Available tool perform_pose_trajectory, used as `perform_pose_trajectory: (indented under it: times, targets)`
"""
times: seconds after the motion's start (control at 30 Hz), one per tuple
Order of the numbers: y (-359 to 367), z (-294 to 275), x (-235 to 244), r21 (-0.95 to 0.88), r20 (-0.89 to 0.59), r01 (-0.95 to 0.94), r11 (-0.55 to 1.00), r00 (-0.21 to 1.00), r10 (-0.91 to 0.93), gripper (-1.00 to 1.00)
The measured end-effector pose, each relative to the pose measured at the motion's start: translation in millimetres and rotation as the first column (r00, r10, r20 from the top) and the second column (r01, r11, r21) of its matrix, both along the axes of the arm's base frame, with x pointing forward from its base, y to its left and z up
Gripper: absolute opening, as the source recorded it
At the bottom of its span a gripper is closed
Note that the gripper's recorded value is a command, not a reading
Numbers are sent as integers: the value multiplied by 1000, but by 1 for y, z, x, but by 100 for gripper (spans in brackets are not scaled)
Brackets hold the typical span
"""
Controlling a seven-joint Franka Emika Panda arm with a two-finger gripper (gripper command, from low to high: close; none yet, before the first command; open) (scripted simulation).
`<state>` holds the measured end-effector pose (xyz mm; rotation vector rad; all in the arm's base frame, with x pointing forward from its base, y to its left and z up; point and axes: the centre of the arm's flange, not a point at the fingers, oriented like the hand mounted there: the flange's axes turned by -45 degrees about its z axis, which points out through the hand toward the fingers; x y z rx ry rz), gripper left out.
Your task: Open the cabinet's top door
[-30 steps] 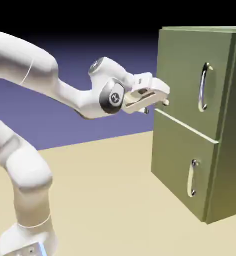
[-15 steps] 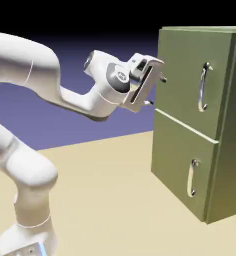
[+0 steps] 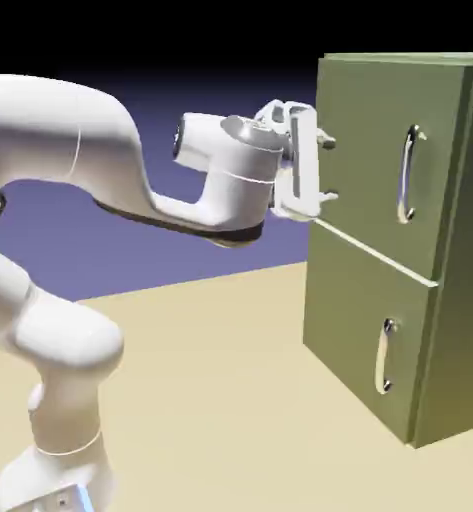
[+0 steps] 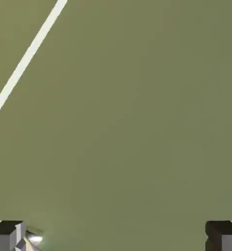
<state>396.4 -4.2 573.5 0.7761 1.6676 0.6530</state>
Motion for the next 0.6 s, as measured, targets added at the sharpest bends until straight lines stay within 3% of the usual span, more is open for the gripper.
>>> perform_pose_trajectory:
  times: [0.3, 0.6]
  targets:
    - [-34, -8, 14, -390, 100, -47, 920, 991, 92, 0]
    - [-73, -24, 36, -722, 151, -20, 691, 971, 185, 0]
